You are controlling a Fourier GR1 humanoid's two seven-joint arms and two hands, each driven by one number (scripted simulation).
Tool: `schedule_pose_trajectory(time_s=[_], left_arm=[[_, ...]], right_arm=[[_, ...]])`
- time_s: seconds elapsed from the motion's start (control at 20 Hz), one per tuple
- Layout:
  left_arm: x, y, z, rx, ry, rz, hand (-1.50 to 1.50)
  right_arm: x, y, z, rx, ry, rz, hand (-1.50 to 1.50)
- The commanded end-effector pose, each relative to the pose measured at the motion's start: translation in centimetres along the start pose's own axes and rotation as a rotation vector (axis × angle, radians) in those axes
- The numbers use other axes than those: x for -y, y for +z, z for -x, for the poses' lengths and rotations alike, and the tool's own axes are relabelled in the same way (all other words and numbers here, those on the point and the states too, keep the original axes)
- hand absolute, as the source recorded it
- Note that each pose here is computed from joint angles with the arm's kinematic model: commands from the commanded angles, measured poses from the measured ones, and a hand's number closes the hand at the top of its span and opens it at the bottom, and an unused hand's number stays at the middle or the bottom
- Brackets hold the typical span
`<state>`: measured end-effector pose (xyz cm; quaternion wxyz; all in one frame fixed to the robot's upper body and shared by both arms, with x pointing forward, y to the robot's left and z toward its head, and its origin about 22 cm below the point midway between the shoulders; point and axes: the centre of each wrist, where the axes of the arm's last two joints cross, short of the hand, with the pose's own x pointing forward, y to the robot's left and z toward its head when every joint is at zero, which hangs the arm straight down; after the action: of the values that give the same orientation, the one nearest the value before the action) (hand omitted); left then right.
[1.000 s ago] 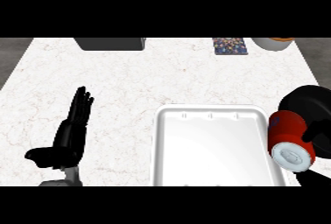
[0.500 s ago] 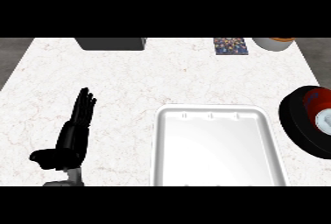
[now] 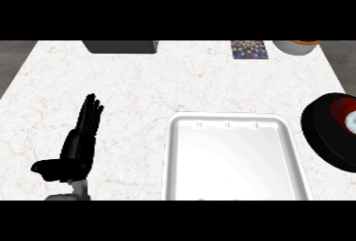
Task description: Pick the can from the tray and place it in the pot
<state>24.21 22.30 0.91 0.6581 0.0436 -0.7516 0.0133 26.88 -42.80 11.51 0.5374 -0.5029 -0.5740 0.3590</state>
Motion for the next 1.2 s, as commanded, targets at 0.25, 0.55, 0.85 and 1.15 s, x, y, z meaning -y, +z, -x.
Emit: schedule_pose_trajectory(time_s=[0.25,0.55,0.85,1.15], left_arm=[[0.0,0.1,1.2,-0.005,0.001,0.000,0.00],[-0.2,0.0,0.9,-0.001,0.009,-0.004,0.00],[-1.1,-1.3,-0.5,0.000,-0.007,0.005,0.00],[0.4,-0.8,0.1,0.005,0.009,-0.010,0.00]], right_arm=[[-5.1,-0.3,4.4,-0.215,0.068,-0.223,1.50],[-5.9,-1.2,6.9,-0.132,-0.170,-0.271,-1.50],[-5.0,-3.5,5.7,-0.065,-0.628,0.044,-1.50],[-3.2,-1.8,10.0,-0.151,-0.853,0.140,-1.50]])
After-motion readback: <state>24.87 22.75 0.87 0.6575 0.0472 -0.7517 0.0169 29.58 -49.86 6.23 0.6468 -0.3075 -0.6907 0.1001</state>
